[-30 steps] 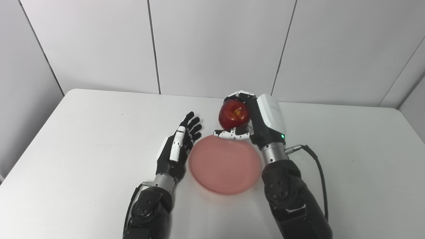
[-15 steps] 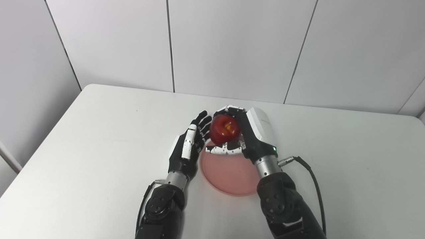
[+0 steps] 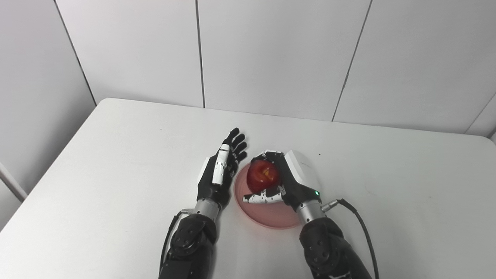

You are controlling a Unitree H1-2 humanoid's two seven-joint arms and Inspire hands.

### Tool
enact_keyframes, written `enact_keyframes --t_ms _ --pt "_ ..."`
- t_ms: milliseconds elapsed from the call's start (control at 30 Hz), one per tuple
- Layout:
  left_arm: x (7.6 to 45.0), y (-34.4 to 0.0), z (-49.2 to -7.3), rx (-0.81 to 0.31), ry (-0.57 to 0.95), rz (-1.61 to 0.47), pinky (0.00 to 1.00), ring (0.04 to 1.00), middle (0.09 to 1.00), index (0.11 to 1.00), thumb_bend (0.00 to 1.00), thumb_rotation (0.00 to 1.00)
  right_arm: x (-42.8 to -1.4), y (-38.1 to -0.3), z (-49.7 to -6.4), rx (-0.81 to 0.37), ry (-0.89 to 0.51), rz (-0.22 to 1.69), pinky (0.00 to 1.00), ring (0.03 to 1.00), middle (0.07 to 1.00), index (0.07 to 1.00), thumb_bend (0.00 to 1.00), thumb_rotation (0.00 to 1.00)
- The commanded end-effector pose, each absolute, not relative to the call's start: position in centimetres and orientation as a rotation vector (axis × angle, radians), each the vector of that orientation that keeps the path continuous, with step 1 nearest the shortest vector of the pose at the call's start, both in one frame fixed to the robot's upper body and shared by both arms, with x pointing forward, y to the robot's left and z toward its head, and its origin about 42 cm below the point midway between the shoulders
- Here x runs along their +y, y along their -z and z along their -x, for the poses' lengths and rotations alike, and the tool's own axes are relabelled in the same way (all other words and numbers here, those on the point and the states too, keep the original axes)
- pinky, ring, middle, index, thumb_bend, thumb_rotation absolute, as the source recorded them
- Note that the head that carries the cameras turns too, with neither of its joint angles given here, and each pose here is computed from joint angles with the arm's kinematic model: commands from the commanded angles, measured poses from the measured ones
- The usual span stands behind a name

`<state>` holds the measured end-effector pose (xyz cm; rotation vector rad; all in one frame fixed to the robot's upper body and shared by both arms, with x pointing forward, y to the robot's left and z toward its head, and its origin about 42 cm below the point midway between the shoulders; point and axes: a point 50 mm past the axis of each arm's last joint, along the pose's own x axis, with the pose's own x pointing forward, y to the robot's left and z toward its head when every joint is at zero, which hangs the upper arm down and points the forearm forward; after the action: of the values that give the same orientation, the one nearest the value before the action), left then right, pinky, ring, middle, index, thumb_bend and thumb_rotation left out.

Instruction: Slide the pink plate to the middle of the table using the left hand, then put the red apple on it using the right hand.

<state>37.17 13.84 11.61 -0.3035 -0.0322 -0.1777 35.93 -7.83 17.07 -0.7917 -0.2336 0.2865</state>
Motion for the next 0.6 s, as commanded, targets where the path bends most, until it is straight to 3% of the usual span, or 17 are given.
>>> enact_keyframes --t_ms 0,567 --pt "14.4 -8.6 -35.6 0.067 0.149 0.302 0.94 0.946 0.947 0.917 0.36 1.00 -7.1 -18.9 -36.3 -0.342 -0.291 0.775 0.23 0.319 0.418 0.532 0.52 0.00" --pt "14.2 -8.9 -35.6 0.072 0.147 0.297 0.93 0.941 0.944 0.921 0.36 1.00 -7.3 -17.6 -36.4 -0.327 -0.307 0.831 0.24 0.332 0.422 0.533 0.52 0.00"
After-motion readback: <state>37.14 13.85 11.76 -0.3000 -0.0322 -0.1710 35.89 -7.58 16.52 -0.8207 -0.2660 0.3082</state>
